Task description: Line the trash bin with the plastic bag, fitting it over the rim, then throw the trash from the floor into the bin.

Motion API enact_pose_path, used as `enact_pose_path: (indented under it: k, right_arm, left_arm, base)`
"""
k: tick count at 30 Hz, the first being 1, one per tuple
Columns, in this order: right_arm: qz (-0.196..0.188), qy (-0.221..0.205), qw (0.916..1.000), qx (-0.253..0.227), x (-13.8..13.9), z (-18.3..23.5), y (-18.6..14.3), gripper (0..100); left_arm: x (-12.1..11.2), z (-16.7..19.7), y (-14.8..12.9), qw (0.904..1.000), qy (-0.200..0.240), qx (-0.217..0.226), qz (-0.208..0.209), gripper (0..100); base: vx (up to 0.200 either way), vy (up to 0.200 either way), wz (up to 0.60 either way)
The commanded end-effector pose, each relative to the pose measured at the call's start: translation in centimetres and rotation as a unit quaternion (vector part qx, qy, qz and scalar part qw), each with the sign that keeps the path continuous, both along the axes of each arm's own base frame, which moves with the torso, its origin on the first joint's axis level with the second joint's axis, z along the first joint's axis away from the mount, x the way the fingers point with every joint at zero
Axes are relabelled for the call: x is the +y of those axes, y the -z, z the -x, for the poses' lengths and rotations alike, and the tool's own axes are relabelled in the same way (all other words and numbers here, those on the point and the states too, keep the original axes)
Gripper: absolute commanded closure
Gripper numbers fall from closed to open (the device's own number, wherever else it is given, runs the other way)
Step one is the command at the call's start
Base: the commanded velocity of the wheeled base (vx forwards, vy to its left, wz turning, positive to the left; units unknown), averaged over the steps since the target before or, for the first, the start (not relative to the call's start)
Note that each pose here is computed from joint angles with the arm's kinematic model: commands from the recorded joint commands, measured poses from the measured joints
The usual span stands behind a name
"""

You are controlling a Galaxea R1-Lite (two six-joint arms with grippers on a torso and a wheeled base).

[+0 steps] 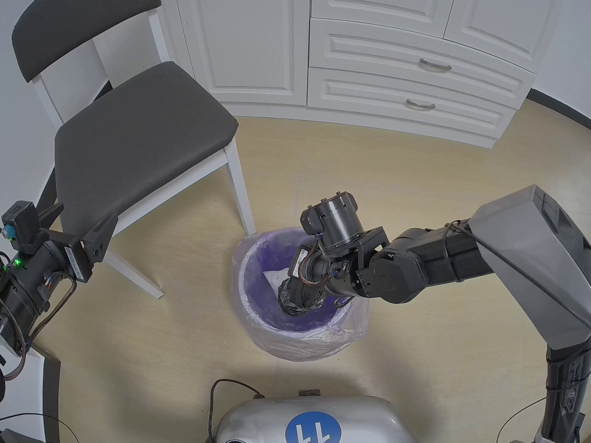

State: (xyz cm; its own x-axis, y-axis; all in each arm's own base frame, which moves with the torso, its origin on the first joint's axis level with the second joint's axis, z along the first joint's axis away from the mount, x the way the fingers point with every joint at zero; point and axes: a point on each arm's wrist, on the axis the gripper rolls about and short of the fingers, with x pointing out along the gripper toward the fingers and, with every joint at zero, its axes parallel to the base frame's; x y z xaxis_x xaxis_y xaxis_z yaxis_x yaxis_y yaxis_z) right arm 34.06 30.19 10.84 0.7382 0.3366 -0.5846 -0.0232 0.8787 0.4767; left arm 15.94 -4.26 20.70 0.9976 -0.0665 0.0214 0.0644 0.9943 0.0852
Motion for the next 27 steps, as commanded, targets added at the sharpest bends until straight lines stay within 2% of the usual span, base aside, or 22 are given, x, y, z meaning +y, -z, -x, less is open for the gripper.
enact_pose_path:
  k: [1, 4, 6, 9, 10, 13, 19, 23, 26, 27]
  right_arm:
    - [0.014, 0.029, 0.9995, -0.006, 0.2, -1.5, 1.5, 100]
    - [0.003, 0.049, 0.9985, -0.024, 0.2, -2.2, 1.1, 100]
    - [-0.021, 0.067, 0.9967, -0.041, 0.4, -2.4, 0.5, 100]
    - [-0.039, 0.076, 0.9949, -0.054, 0.6, -2.6, 0.1, 100]
    - [-0.061, 0.080, 0.9921, -0.075, 0.7, -2.8, -0.2, 100]
    - [-0.074, 0.085, 0.9894, -0.092, 0.8, -3.0, -0.2, 100]
    - [-0.057, 0.070, 0.9927, -0.080, 1.1, -2.0, 0.4, 100]
    - [-0.033, 0.045, 0.9958, -0.073, 1.4, -0.6, 0.8, 100]
    - [0.006, 0.018, 0.9980, -0.061, 1.8, 0.5, 2.2, 100]
    - [0.008, 0.017, 0.9980, -0.060, 1.8, 0.6, 2.2, 100]
  left_arm:
    - [0.0, 0.0, 0.0, 1.0000, 0.000, 0.000, 0.000, 0]
    - [0.0, 0.0, 0.0, 1.0000, 0.000, 0.000, 0.000, 0]
    - [0.0, 0.0, 0.0, 1.0000, 0.000, 0.000, 0.000, 0]
    - [0.0, 0.0, 0.0, 1.0000, 0.000, 0.000, 0.000, 0]
    - [0.0, 0.0, 0.0, 1.0000, 0.000, 0.000, 0.000, 0]
    - [0.0, 0.0, 0.0, 1.0000, 0.000, 0.000, 0.000, 0]
    - [0.0, 0.0, 0.1, 1.0000, 0.000, 0.001, 0.000, 0]
    - [0.0, 0.0, 0.1, 1.0000, 0.000, 0.002, -0.001, 0]
    - [0.0, -0.1, 0.2, 1.0000, 0.000, 0.005, -0.002, 0]
    - [0.0, 0.0, 0.2, 1.0000, 0.001, 0.005, -0.002, 0]
  base:
    - [0.000, 0.000, 0.00]
    - [0.000, 0.000, 0.00]
    - [0.000, 0.000, 0.00]
    - [0.000, 0.000, 0.00]
    - [0.000, 0.000, 0.00]
    - [0.000, 0.000, 0.00]
    - [0.000, 0.000, 0.00]
    - [0.000, 0.000, 0.00]
    - [0.000, 0.000, 0.00]
    - [0.000, 0.000, 0.00]
